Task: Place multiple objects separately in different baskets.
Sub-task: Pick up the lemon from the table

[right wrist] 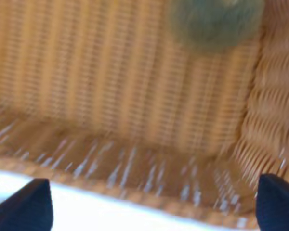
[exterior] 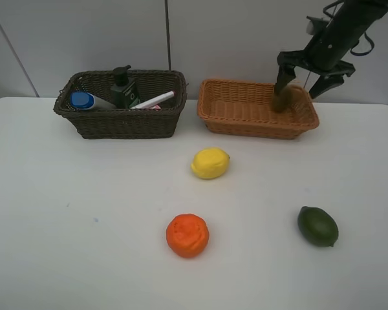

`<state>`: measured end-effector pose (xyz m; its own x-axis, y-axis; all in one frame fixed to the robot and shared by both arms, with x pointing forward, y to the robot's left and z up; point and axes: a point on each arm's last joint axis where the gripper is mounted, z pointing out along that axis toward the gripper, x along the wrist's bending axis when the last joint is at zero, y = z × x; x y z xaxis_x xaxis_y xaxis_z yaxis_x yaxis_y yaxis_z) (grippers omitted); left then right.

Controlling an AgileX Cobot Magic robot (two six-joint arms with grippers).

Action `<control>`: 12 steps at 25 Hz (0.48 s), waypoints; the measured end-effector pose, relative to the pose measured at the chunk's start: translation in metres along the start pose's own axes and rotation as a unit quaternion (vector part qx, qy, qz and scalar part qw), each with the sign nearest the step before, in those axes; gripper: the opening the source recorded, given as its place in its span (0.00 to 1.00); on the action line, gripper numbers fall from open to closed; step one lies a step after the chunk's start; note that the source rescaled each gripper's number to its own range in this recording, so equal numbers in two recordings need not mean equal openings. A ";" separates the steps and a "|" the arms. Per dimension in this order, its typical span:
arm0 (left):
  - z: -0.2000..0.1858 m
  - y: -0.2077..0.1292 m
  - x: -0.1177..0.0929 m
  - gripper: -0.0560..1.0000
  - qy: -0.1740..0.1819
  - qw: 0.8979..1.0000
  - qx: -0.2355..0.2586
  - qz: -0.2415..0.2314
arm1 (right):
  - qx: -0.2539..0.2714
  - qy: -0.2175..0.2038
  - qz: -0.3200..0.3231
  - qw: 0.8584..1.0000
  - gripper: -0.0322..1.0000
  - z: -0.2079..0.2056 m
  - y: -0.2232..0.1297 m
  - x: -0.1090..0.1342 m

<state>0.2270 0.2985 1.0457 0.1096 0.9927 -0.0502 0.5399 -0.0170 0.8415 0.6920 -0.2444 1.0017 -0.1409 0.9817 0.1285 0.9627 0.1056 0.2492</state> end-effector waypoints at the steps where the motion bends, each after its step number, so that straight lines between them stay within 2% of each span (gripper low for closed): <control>1: 0.000 0.000 0.000 0.97 0.000 1.000 0.000 0.000 | 0.008 0.004 0.001 1.000 0.99 -0.006 -0.003 0.003; 7: 0.000 0.000 0.000 0.97 0.000 1.000 0.000 0.000 | 0.020 0.009 -0.018 1.000 1.00 -0.021 -0.009 0.032; 10: 0.000 0.000 0.000 0.97 0.000 1.000 0.000 0.000 | 0.021 0.016 -0.068 0.997 1.00 -0.022 -0.013 0.063; 12: 0.000 0.000 0.000 0.97 0.000 1.000 0.000 0.000 | 0.024 0.024 -0.136 0.990 1.00 -0.020 -0.018 0.092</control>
<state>0.2270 0.2985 1.0457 0.1096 0.9927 -0.0502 0.5399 -0.0170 0.8415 0.6573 -0.1591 1.0280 -0.4060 0.9074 0.1083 0.8972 0.3733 0.2358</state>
